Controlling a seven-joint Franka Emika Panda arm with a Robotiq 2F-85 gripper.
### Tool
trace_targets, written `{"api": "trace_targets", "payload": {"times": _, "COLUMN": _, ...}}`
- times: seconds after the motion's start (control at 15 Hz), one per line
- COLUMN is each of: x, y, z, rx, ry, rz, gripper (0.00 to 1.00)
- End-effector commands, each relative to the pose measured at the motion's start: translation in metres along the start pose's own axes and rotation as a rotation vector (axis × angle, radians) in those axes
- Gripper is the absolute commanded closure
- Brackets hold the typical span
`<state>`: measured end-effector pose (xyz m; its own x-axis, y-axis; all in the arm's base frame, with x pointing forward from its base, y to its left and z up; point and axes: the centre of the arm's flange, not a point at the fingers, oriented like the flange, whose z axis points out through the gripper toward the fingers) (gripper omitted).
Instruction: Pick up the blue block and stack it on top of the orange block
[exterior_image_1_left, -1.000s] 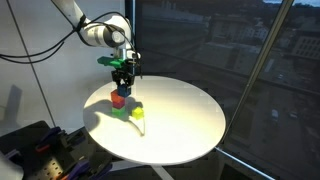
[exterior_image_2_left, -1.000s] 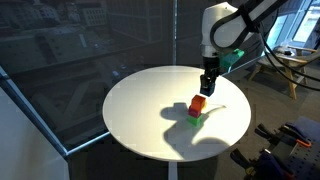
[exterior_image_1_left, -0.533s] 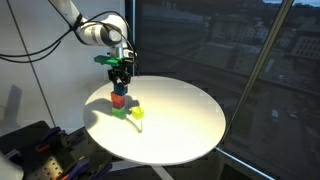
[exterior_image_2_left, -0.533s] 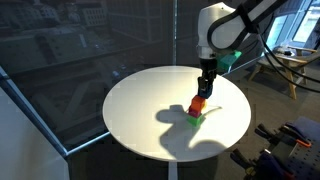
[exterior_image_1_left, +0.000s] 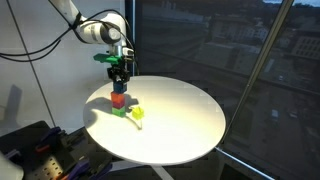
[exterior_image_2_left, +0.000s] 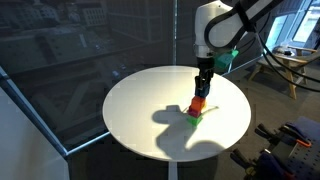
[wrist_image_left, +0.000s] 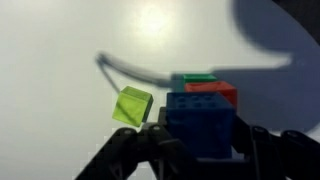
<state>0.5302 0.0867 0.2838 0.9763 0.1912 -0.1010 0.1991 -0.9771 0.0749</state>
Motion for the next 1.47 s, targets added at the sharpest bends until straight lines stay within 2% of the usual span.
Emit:
{"api": "trace_targets", "payload": {"times": 0.0, "x": 0.012, "y": -0.004, "z": -0.005, "rx": -0.014, "ry": -0.018, "rz": -0.025, "gripper": 0.69}}
{"api": "trace_targets", "payload": {"times": 0.6, "x": 0.03, "y": -0.016, "z": 0.001, "rx": -0.015, "ry": -0.039, "rz": -0.035, "gripper": 0.69}}
{"api": "trace_targets", "payload": {"times": 0.67, "x": 0.031, "y": -0.017, "z": 0.001, "rx": -0.014, "ry": -0.04, "rz": -0.031, "gripper": 0.28}}
{"api": "trace_targets", "payload": {"times": 0.87, "x": 0.032, "y": -0.016, "z": 0.002, "rx": -0.013, "ry": -0.043, "rz": -0.028, "gripper": 0.05}}
{"api": "trace_targets", "payload": {"times": 0.93, "x": 0.032, "y": -0.015, "z": 0.002, "rx": -0.013, "ry": -0.044, "rz": -0.027, "gripper": 0.0}}
{"api": "trace_targets", "payload": {"times": 1.4, "x": 0.016, "y": 0.004, "z": -0.009, "rx": -0.008, "ry": -0.052, "rz": 0.011, "gripper": 0.0}}
